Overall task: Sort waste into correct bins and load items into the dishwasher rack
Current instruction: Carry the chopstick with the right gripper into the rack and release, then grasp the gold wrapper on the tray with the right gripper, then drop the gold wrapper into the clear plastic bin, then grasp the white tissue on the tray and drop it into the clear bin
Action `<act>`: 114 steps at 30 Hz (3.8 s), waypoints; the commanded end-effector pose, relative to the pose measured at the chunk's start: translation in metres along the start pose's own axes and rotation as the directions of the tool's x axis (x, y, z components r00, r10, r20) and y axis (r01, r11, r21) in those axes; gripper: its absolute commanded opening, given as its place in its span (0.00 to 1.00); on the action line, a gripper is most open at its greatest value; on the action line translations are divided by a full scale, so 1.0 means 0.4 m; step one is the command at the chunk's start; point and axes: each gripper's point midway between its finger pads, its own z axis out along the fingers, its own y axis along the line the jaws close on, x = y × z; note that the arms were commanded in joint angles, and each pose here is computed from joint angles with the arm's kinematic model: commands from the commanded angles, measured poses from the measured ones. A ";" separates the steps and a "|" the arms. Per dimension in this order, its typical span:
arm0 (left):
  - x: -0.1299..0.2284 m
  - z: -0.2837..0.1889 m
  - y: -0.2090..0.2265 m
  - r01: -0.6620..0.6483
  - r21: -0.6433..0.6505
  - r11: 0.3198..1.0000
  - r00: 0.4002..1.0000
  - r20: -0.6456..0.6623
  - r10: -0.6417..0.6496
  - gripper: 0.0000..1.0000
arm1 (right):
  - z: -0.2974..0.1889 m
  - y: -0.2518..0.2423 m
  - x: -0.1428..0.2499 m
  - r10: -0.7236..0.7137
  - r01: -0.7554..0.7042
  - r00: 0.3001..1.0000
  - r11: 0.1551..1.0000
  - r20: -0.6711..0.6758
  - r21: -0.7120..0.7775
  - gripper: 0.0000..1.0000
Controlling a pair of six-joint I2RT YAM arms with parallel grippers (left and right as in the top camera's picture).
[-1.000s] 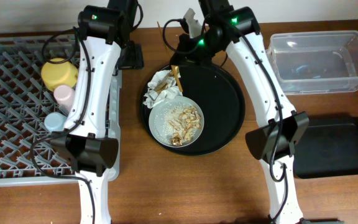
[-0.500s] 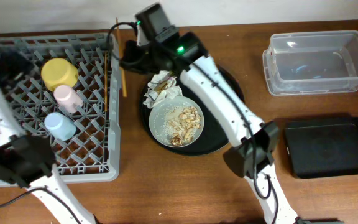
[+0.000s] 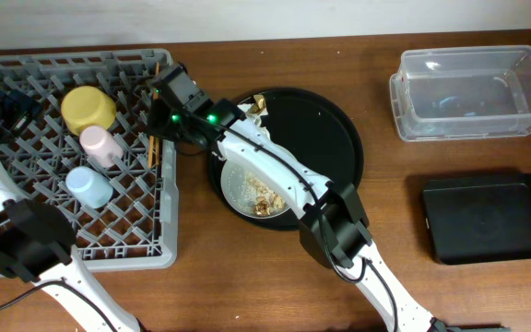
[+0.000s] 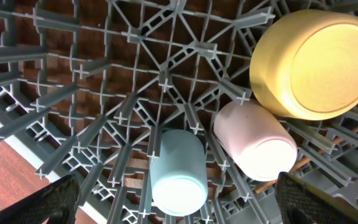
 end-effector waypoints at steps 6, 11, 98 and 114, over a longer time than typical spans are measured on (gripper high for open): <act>0.007 0.013 -0.004 -0.016 -0.001 1.000 1.000 -0.019 0.016 0.99 | -0.016 0.019 0.016 -0.094 0.093 0.995 0.995 -0.027 -0.019 0.75; 0.037 0.008 -0.057 -0.009 0.125 0.992 0.996 -0.086 0.019 0.99 | -0.346 0.098 -0.134 -0.161 0.164 0.983 0.986 0.091 -0.023 0.93; 0.293 -0.007 -0.351 -0.471 -0.151 0.869 0.872 0.065 0.484 0.99 | -1.013 -0.634 -0.415 0.289 -0.384 0.908 0.864 0.304 0.325 0.04; 0.295 -0.007 -0.352 -0.473 -0.151 0.868 0.872 0.065 0.486 0.99 | -1.199 -0.990 -0.600 0.222 -0.558 0.740 0.729 0.635 0.396 0.52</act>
